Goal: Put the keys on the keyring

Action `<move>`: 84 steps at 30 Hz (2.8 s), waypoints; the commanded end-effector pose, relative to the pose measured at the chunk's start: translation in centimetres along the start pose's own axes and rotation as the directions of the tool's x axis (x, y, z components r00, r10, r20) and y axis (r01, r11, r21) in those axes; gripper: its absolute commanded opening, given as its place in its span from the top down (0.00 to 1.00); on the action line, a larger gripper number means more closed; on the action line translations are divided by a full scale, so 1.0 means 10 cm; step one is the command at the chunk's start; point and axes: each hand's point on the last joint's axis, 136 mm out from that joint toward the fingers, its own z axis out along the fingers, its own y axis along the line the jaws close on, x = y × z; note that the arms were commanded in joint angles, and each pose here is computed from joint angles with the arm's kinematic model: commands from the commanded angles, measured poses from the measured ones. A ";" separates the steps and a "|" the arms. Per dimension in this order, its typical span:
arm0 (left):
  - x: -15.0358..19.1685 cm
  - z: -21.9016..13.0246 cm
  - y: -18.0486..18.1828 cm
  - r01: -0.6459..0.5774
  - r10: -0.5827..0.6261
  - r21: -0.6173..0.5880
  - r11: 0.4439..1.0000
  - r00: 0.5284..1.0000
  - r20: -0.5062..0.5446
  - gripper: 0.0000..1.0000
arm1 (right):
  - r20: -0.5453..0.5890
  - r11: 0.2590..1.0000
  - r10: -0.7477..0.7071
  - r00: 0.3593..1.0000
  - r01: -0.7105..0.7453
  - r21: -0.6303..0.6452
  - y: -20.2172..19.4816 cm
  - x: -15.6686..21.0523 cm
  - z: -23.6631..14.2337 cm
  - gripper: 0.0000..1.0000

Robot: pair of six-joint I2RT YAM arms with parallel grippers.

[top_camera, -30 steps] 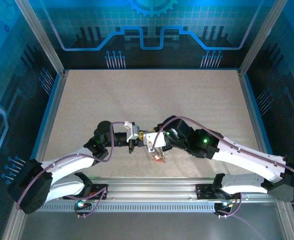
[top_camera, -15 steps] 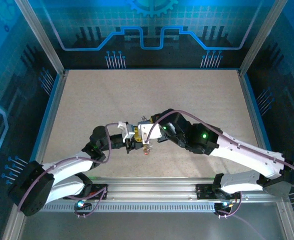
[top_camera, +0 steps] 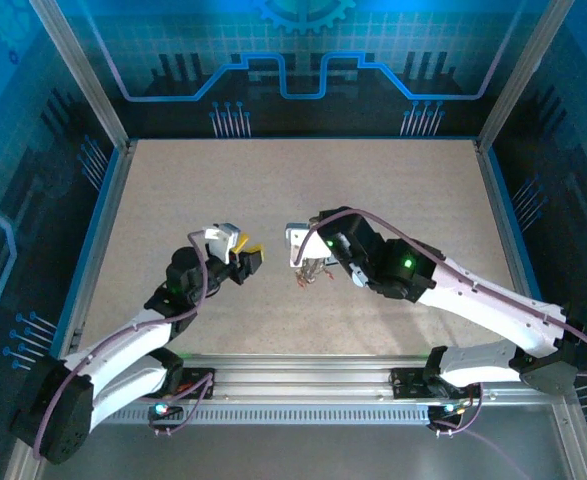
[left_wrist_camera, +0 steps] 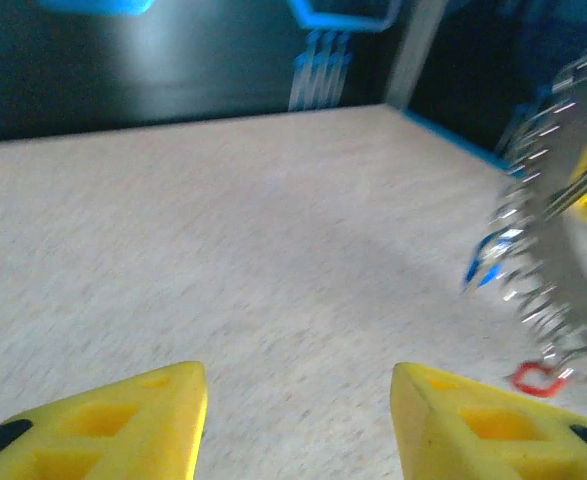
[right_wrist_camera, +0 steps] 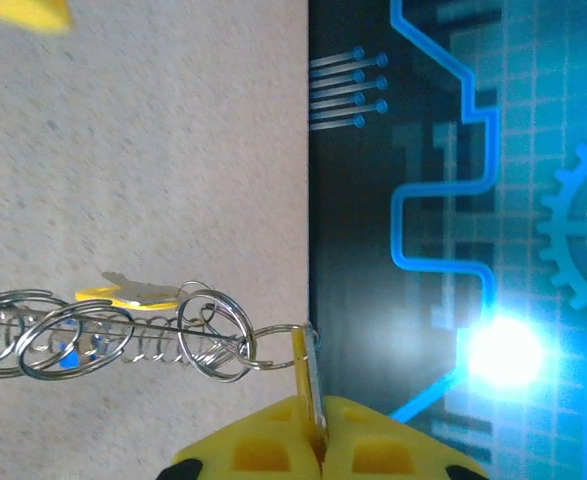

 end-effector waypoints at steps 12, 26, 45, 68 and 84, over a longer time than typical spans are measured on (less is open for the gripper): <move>-0.14 -0.36 0.66 0.291 -0.296 -0.355 0.889 0.954 0.041 0.01 | -0.010 0.607 -0.795 0.607 0.794 -0.040 -0.17 0.11 0.03 1.00; -0.23 -0.94 1.21 0.443 -0.548 -0.688 0.574 0.833 0.079 0.01 | 0.009 0.832 -0.528 0.849 0.519 -0.195 0.10 -0.19 0.56 1.00; 0.05 -0.90 1.08 0.591 -0.772 -0.643 0.487 0.636 0.000 0.01 | 0.099 0.920 -0.105 0.990 0.134 -0.367 0.50 -1.13 1.53 1.00; 0.10 -0.63 0.96 0.644 -0.787 -0.531 0.550 0.613 -0.073 0.01 | 0.113 0.714 -0.010 0.994 0.087 -0.695 1.91 -0.02 0.76 1.00; -0.09 -0.43 0.79 0.663 -0.715 -0.313 0.680 0.694 -0.081 0.01 | -0.063 0.417 -0.190 0.980 0.022 -0.909 2.94 0.86 0.51 1.00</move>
